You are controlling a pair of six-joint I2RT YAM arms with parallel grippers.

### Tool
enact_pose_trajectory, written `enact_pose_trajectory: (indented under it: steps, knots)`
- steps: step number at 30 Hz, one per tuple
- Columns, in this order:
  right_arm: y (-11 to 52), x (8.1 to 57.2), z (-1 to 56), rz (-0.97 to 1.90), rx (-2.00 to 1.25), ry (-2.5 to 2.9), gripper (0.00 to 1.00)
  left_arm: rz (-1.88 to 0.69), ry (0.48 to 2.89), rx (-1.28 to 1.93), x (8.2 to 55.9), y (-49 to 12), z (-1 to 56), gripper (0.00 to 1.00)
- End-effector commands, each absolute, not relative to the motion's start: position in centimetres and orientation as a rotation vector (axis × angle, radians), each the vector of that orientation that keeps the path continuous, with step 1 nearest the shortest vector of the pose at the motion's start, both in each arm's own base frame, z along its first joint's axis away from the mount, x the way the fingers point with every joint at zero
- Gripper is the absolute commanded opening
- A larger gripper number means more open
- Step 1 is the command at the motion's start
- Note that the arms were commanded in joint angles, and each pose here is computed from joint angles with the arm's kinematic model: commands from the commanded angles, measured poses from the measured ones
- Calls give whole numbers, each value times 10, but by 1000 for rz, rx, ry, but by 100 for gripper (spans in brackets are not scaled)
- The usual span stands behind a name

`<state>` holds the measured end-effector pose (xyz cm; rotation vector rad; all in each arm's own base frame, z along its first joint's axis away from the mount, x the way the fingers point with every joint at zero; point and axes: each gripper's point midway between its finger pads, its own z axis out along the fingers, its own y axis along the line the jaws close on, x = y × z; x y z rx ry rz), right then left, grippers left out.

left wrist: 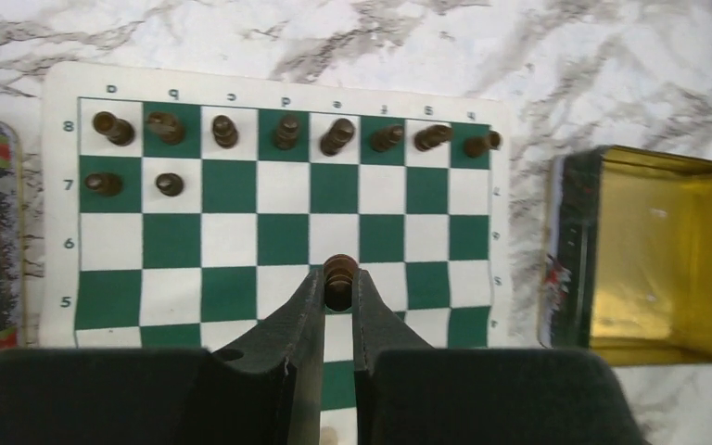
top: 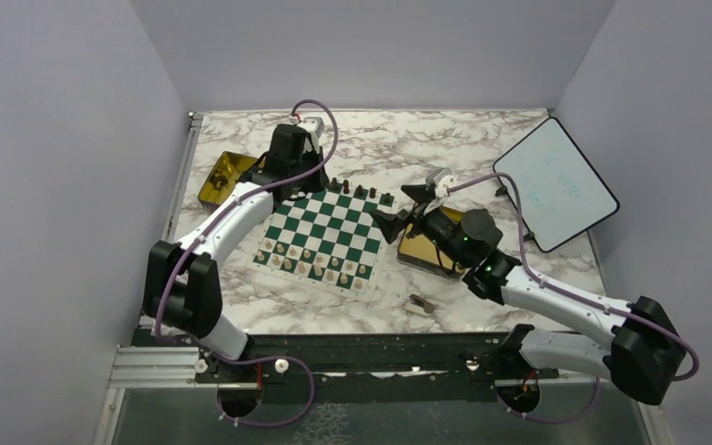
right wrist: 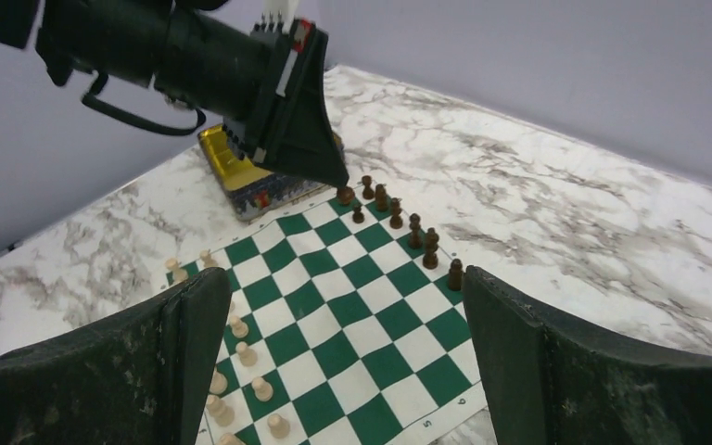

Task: Set up the chess pieces on the board
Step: Place the chess piece on the chessboard.

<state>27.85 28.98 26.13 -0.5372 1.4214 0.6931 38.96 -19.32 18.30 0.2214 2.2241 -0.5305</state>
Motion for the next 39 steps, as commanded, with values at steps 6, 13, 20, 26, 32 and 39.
enact_pose_trajectory:
  steps: [6,13,20,26,32,39]
  knots:
    - [242,282,263,512,-403,1462,100,-216,2279,131,439,-169,144,12]
    - [219,287,266,448,-278,1494,100,-161,2319,134,447,-166,106,12]
    - [221,284,268,453,-308,1485,100,-131,2330,140,455,-165,84,12]
    - [222,283,269,461,-310,1483,100,-125,2329,130,461,-165,75,12]
    - [219,283,272,450,-310,1476,100,-131,2344,114,462,-161,65,12]
    - [220,283,271,451,-317,1478,100,-137,2354,111,463,-160,58,12]
